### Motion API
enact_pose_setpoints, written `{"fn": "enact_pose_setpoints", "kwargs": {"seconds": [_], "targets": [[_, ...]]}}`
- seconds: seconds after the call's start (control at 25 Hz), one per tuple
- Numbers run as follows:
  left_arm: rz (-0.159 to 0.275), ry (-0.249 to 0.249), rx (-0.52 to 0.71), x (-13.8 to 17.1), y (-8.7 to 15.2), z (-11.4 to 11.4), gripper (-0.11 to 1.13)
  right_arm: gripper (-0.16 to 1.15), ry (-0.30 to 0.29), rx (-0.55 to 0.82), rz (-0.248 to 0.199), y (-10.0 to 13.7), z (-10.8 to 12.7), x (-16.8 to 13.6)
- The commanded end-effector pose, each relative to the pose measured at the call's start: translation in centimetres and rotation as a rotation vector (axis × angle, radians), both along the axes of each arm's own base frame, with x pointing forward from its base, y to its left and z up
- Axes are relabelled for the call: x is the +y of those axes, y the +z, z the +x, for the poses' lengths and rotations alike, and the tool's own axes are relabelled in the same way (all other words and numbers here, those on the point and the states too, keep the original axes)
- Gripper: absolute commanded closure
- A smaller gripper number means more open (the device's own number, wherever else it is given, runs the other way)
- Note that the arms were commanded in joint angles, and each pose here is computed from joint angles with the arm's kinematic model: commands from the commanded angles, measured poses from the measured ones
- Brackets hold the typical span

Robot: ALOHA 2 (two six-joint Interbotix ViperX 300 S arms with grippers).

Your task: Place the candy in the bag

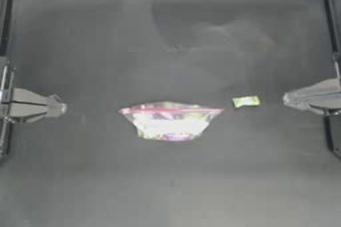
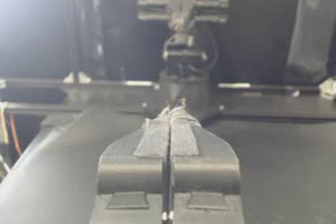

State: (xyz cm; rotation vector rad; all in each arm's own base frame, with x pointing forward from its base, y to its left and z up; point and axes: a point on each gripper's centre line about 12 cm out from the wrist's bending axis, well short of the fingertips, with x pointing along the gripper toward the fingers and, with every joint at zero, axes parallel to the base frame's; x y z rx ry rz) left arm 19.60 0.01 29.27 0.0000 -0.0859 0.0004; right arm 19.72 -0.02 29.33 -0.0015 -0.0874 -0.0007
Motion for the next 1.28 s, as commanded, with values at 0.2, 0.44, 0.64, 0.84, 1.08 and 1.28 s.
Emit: {"fn": "enact_pose_setpoints", "kwargs": {"seconds": [0.2,0.44,0.64,0.84,1.08,1.28], "targets": [[0.02,0.003,-0.009,0.0,0.9,0.0,0.95,0.92,0.0,-0.025,0.011,0.9,0.3,0.0],[0.023,0.003,-0.003,0.0,0.6,0.0,0.87,0.81,0.001,-0.02,-0.003,0.6,0.3,0.0],[0.023,0.004,0.0,0.1,0.6,0.0,0.28,0.31,0.007,-0.014,-0.033,0.4,0.3,0.1],[0.026,0.005,0.029,0.1,0.0,-0.1,-0.02,-0.08,0.007,-0.012,-0.03,0.5,0.3,0.1],[0.023,0.008,0.075,0.1,-0.3,0.0,0.0,-0.01,0.004,0.048,-0.026,1.1,0.9,0.1],[0.021,0.026,0.117,0.5,-0.9,0.1,-0.01,-0.01,-0.02,0.187,-0.024,2.8,3.1,-0.5]]}}
